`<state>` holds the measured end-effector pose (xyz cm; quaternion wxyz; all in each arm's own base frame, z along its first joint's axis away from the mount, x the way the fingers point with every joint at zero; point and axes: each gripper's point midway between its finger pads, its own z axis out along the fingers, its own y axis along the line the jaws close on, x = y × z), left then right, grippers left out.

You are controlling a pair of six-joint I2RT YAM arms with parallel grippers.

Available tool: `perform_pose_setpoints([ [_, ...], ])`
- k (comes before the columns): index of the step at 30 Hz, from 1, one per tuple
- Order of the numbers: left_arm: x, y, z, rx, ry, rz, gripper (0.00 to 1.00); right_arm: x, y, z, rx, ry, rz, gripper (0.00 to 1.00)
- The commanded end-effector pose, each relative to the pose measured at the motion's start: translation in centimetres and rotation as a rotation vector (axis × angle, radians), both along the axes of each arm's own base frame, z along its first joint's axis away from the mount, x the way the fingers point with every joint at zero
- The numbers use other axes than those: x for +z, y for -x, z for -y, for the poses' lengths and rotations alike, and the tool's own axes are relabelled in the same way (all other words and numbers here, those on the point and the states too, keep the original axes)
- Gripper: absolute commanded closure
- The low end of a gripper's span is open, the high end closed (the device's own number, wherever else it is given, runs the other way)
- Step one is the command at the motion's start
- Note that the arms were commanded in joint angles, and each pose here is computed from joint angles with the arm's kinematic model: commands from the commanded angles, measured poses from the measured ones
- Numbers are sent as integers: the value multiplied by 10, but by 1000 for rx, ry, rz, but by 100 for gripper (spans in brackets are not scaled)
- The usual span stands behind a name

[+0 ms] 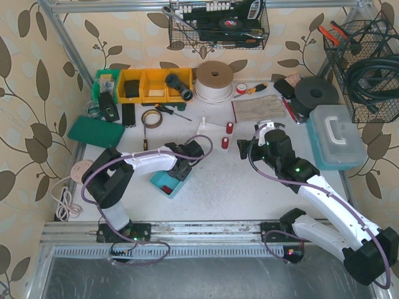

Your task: Install the large spring

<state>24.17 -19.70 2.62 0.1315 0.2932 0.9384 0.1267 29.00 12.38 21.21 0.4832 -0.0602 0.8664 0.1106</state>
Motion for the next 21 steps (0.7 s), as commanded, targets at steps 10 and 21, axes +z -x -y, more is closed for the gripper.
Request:
perform_pose_setpoints([
  [10,-22,18,-8,101,52,-124,53,-2,2,1,4,2,7,2],
  [21,-19,15,-10,92,39,-119,67,-2,2,1,3,1,4,2],
])
